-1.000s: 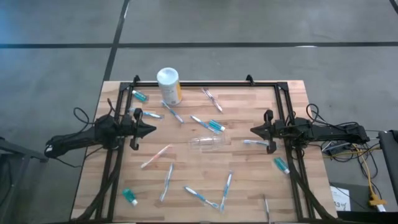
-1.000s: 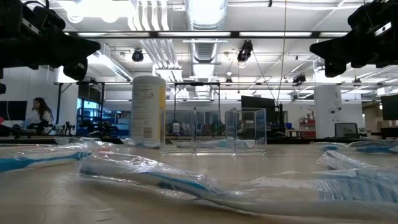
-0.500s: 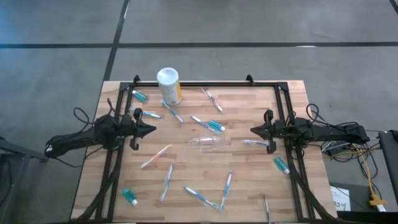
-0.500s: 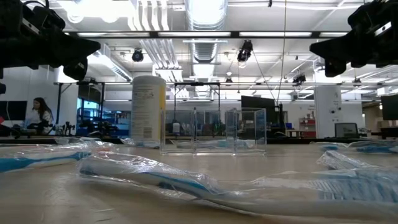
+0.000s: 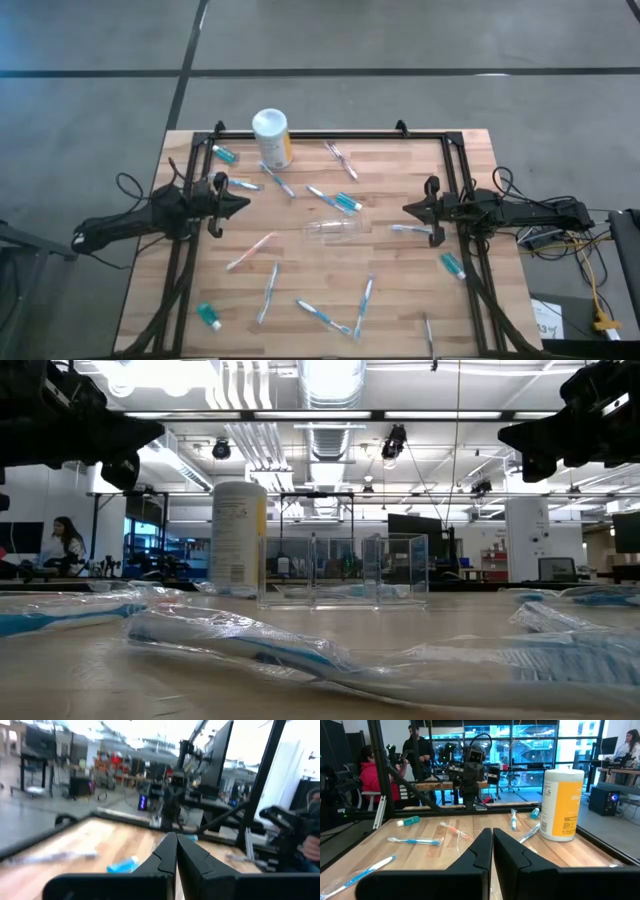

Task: Pick & Place toothbrushing station
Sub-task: Put the blue mouthwash into the transparent organizer

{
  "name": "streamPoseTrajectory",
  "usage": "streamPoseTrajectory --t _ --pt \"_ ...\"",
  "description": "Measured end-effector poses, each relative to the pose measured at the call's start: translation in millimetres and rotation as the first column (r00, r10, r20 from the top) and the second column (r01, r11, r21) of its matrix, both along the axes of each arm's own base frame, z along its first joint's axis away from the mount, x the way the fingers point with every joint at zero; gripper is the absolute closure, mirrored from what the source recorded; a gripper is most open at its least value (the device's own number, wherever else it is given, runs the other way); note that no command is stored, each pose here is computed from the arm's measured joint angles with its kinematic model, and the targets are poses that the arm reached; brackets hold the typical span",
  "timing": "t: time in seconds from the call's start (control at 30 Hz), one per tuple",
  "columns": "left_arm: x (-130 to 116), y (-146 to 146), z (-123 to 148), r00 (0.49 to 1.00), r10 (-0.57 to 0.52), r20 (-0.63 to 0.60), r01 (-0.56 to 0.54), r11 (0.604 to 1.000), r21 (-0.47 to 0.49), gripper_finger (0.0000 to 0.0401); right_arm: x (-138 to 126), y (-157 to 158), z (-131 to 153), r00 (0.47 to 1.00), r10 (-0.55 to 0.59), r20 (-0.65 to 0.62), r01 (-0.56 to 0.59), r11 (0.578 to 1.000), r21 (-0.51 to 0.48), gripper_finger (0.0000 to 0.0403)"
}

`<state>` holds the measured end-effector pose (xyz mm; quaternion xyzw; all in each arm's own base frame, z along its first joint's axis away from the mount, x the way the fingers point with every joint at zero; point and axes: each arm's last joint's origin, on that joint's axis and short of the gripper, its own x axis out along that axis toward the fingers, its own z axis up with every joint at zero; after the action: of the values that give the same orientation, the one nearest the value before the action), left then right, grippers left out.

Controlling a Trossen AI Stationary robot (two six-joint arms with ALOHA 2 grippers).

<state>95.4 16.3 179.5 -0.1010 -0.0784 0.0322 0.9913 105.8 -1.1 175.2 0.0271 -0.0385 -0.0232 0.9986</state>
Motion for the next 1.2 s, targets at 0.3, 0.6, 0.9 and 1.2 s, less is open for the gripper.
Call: streamPoseTrajectory --t 0.3,0.6,0.9,1.2 --pt "-1 0 7 0.997 0.003 0.073 -0.003 1.0 0.002 0.0389 0 0 1 1.0 0.002 0.014 -0.003 1.0 0.017 0.039" --pt "-1 0 7 0.997 -0.016 0.081 0.02 0.998 -0.056 0.0389 0 0 3 0.999 0.002 0.036 -0.003 1.0 0.016 0.039" --pt "-2 -1 10 0.998 -0.022 0.057 0.023 1.0 -0.019 0.0389 0 0 3 0.999 0.002 0.032 -0.003 1.0 0.016 0.039" --pt "-10 -2 43 0.999 0.02 -0.047 -0.02 1.0 -0.005 0.0397 0 0 3 1.0 0.002 0.028 -0.003 1.0 0.016 0.039"
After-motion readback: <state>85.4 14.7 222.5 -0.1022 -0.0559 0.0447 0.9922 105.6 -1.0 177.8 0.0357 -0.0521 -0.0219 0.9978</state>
